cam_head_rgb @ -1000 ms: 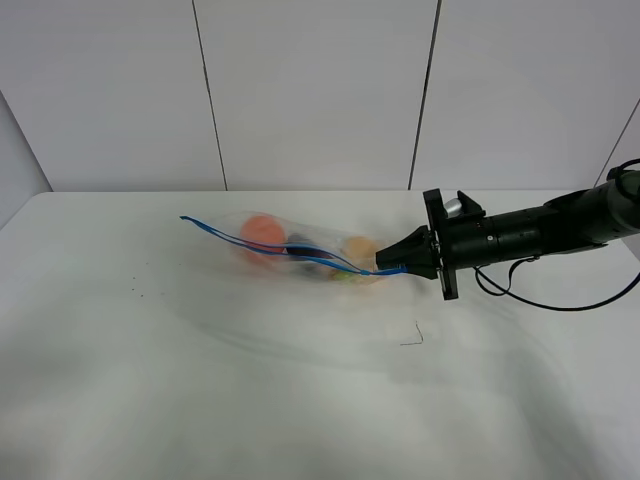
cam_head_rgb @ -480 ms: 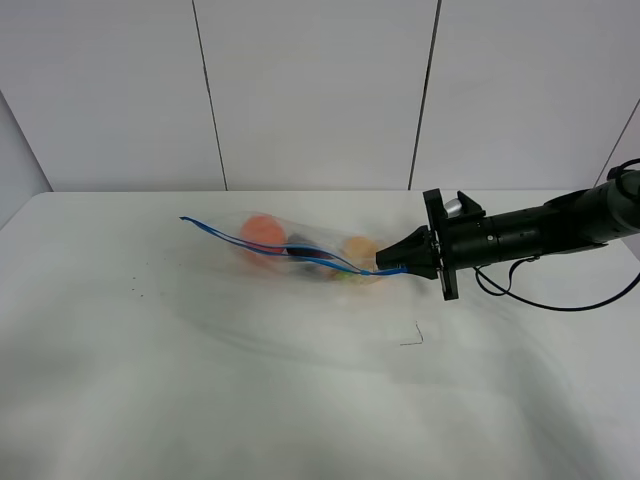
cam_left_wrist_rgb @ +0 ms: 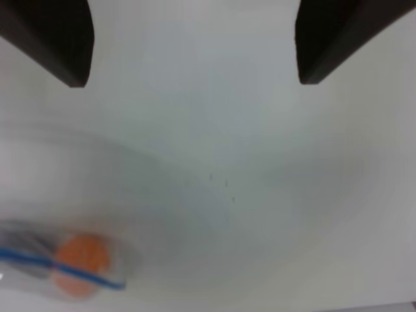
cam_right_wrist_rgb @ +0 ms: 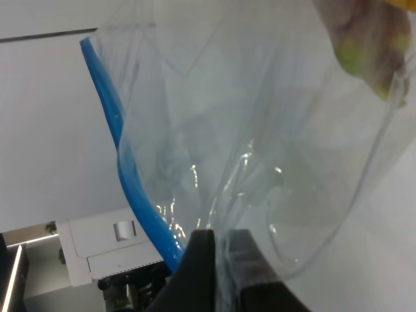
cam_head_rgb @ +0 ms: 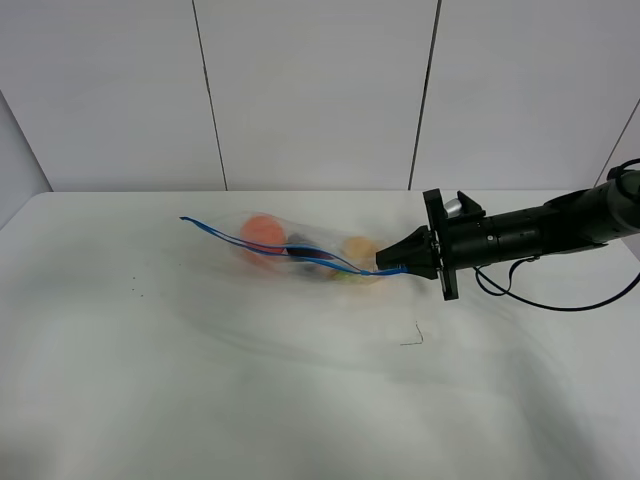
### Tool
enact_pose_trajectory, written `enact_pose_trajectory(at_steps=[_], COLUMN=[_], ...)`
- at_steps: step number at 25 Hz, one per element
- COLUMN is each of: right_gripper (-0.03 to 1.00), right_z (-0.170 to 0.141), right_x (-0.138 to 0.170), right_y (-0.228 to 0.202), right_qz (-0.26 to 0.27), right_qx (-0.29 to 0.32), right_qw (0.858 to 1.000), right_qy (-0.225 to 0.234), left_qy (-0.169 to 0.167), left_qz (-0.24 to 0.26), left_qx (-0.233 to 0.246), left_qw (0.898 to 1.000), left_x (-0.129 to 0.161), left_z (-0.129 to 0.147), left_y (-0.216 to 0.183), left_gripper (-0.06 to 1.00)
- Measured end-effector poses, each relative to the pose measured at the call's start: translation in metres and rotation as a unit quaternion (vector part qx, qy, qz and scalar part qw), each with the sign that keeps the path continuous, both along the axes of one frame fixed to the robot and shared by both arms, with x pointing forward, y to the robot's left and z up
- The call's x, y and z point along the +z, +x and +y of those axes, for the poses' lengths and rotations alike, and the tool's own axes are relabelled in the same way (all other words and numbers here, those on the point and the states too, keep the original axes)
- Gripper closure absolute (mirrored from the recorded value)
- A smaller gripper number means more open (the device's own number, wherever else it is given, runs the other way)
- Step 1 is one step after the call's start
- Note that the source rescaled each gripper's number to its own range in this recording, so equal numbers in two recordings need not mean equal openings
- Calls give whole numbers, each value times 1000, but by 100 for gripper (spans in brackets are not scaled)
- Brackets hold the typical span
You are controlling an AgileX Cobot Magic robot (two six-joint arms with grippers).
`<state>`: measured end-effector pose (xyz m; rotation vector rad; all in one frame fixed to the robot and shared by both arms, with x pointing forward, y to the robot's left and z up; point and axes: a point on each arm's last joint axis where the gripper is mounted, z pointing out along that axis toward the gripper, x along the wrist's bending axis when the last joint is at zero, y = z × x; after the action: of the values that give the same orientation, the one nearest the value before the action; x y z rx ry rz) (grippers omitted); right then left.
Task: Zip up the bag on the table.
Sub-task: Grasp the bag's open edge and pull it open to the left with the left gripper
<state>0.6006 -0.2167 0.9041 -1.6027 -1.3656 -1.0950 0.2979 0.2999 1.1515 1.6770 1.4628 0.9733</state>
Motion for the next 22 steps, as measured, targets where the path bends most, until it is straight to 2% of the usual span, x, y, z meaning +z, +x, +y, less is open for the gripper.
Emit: enact_pose_trajectory(at_steps=[3,5,9,11,14,19,22], right_gripper=[97,97,97,97,97,97,97], right_z=[0,0,0,0,0,0,0], right_x=[0,0,0,0,0,0,0], right_y=[0,0,0,0,0,0,0], right_qz=[0,0,0,0,0,0,0], right_qx=[0,0,0,0,0,0,0], right_qw=[1000,1000,1000,1000,1000,1000,1000], right_qy=[0,0,0,0,0,0,0], left_qy=[-3,-15,-78,-127,-188,-227,-255], left_qz=[27,41,78,108,161,209,228], left_qx=[-2,-7,-23,-30,-55,-127,-123], left_qw=[1000,999,994,985,967,943,932], left_x=[19,22,3,-12,-36,-73,-93], left_z=[-3,-6,-18,-26,-41,-93,-123], left_y=[44,76,138,162,188,198,194], left_gripper=[5,5,5,5,5,5,5])
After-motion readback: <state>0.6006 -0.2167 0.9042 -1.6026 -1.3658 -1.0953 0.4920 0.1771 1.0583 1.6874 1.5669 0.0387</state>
